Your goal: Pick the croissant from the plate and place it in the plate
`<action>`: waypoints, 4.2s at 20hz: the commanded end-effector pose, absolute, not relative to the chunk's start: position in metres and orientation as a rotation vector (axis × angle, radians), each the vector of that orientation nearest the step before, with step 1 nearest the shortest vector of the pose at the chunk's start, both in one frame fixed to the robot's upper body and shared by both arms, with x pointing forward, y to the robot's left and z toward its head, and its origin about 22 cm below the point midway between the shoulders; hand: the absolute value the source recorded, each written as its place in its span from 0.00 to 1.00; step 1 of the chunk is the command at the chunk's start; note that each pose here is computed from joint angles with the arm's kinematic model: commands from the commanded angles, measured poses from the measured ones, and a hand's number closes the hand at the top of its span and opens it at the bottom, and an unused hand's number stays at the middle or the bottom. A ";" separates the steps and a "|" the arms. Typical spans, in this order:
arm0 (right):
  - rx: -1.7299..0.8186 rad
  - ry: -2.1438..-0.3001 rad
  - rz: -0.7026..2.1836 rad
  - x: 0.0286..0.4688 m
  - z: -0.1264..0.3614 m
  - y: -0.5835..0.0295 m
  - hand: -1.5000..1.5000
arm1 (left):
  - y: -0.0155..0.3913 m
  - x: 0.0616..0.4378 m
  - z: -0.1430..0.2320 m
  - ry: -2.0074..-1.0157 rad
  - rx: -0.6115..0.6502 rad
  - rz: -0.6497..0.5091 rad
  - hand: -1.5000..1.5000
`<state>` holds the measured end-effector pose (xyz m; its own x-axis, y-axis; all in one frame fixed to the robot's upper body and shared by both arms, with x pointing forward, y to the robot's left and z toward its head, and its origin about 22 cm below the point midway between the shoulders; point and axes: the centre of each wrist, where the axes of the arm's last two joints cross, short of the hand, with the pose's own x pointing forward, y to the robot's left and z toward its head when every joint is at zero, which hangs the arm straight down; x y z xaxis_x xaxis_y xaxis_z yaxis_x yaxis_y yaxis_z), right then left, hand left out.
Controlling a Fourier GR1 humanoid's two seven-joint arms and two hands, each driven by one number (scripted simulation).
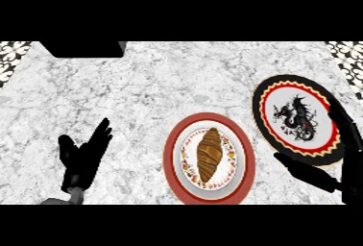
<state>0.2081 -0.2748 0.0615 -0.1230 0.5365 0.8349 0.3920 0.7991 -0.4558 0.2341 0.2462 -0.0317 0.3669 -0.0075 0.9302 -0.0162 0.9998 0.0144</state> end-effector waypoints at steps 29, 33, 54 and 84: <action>-0.672 -1.127 0.717 0.230 0.071 -0.105 0.00 | 0.253 0.230 -0.026 -1.185 0.020 -0.015 0.50; -0.688 -1.131 0.721 0.248 0.056 -0.091 0.00 | 0.261 0.227 -0.029 -1.176 -0.004 -0.010 0.50; -0.748 -0.966 0.833 0.276 0.021 -0.098 0.00 | 0.238 0.242 -0.031 -1.199 0.016 -0.017 0.50; -1.640 -0.782 -0.206 0.406 0.135 -0.195 1.00 | 0.222 0.243 -0.020 -1.236 -0.038 -0.070 0.50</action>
